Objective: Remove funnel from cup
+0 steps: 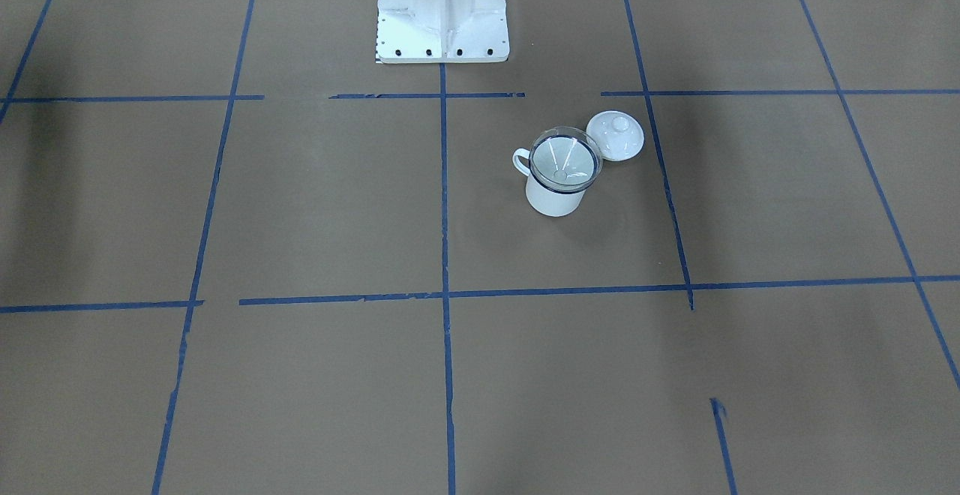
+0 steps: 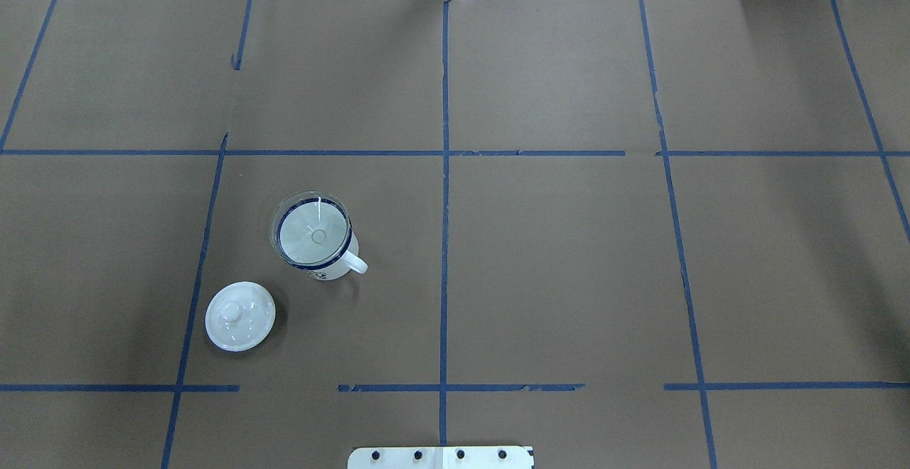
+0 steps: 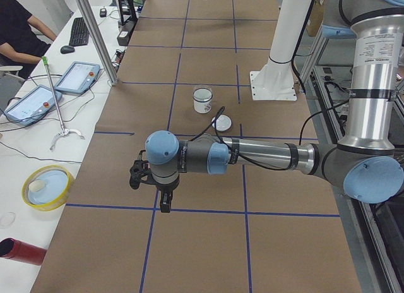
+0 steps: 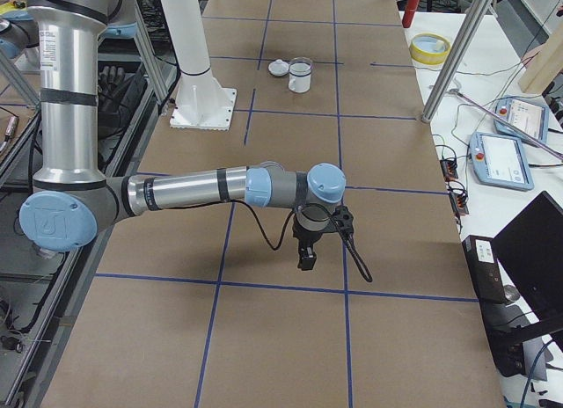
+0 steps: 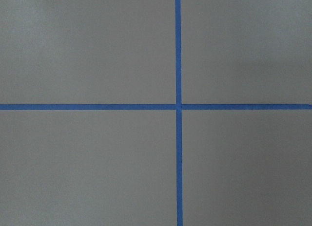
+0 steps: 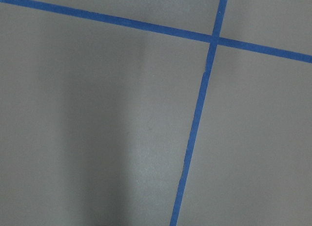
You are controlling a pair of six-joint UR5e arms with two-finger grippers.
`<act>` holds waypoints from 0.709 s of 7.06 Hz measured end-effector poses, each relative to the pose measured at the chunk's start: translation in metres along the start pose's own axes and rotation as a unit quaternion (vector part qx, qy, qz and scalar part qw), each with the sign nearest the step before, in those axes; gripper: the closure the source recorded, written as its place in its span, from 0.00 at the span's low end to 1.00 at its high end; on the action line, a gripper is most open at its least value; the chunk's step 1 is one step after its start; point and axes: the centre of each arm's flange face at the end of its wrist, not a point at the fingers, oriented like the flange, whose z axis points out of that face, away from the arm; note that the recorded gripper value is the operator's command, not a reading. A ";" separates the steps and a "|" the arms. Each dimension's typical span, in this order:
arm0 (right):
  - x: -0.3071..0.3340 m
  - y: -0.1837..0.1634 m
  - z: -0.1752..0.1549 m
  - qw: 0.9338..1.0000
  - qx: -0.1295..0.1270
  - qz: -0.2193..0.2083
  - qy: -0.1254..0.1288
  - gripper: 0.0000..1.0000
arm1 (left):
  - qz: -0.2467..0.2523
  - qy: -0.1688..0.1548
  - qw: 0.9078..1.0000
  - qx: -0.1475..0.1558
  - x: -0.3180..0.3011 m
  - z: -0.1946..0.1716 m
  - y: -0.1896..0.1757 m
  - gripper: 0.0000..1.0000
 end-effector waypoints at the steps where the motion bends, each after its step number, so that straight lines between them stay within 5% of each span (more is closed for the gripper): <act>1: 0.000 0.000 0.000 1.000 0.000 0.000 0.000 0.00 | 0.000 -0.003 1.000 0.001 0.001 -0.001 0.000 0.00; 5: 0.000 0.000 0.000 1.000 0.000 0.000 0.000 0.00 | 0.002 -0.013 1.000 0.006 0.004 -0.006 0.001 0.00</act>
